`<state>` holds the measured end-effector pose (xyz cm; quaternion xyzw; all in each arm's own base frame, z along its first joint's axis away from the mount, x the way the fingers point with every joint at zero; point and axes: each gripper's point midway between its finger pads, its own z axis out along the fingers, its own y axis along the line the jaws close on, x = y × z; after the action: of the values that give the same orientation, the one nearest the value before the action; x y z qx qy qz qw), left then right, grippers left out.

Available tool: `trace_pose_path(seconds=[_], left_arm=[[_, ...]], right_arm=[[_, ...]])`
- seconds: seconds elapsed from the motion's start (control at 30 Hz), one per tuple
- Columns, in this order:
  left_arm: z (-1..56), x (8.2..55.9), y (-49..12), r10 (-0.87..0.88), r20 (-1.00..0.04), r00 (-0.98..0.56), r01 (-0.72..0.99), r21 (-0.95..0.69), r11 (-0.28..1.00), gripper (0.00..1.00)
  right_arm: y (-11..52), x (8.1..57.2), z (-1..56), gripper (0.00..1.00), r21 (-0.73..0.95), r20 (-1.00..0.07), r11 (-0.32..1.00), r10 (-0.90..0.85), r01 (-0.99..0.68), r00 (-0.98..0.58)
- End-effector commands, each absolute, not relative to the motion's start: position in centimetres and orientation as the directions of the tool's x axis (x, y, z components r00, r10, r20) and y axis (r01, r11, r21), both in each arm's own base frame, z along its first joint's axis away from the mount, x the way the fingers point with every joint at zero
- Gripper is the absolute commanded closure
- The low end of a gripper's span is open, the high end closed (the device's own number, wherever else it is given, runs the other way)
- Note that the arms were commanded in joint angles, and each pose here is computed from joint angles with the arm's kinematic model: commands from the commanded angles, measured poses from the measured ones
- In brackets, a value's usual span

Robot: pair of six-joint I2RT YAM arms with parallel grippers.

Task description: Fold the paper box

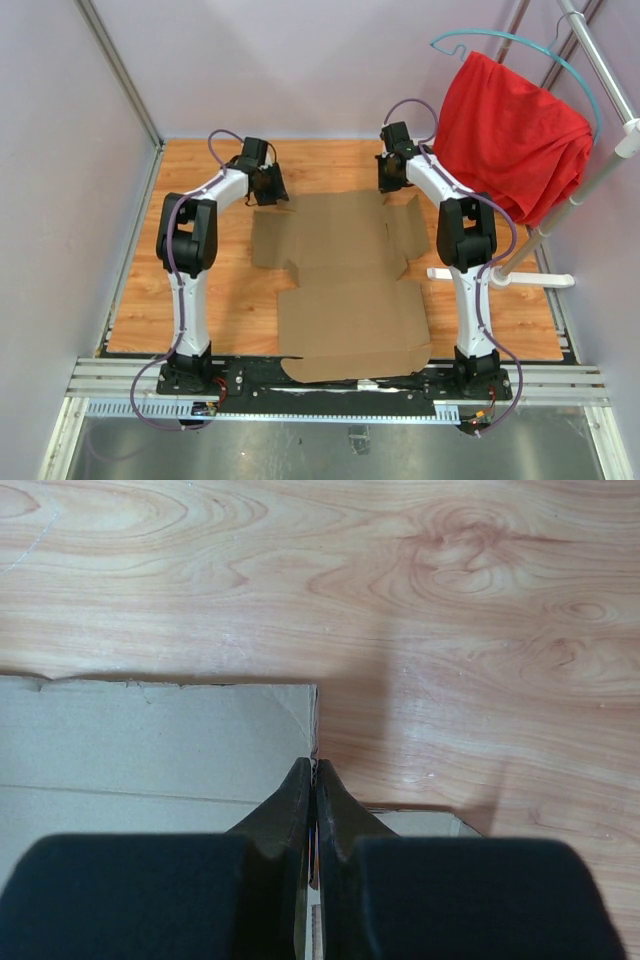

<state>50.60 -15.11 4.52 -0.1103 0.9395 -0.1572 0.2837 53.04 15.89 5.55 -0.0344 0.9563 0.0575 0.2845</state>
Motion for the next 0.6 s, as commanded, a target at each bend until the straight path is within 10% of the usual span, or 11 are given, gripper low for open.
trace_pose_path(seconds=[0.0, 0.3, 0.57], left_arm=[[4.6, 51.3, -16.7, -0.303, -0.486, -0.820, -0.097, -0.403, 0.910, 0.53], [8.6, 52.4, -19.0, -0.270, -0.551, -0.789, -0.029, -0.407, 0.913, 0.53], [10.1, 52.9, -21.4, -0.251, -0.565, -0.786, 0.016, -0.424, 0.906, 0.53]], right_arm=[[16.0, 52.7, 5.1, 0.99, 0.109, -0.527, 0.989, -0.025, -0.097, -0.850], [17.2, 52.4, 5.5, 0.67, 0.168, -0.521, 0.976, -0.029, -0.136, -0.853], [17.9, 52.4, 5.8, 0.61, 0.194, -0.525, 0.966, -0.042, -0.168, -0.850]])
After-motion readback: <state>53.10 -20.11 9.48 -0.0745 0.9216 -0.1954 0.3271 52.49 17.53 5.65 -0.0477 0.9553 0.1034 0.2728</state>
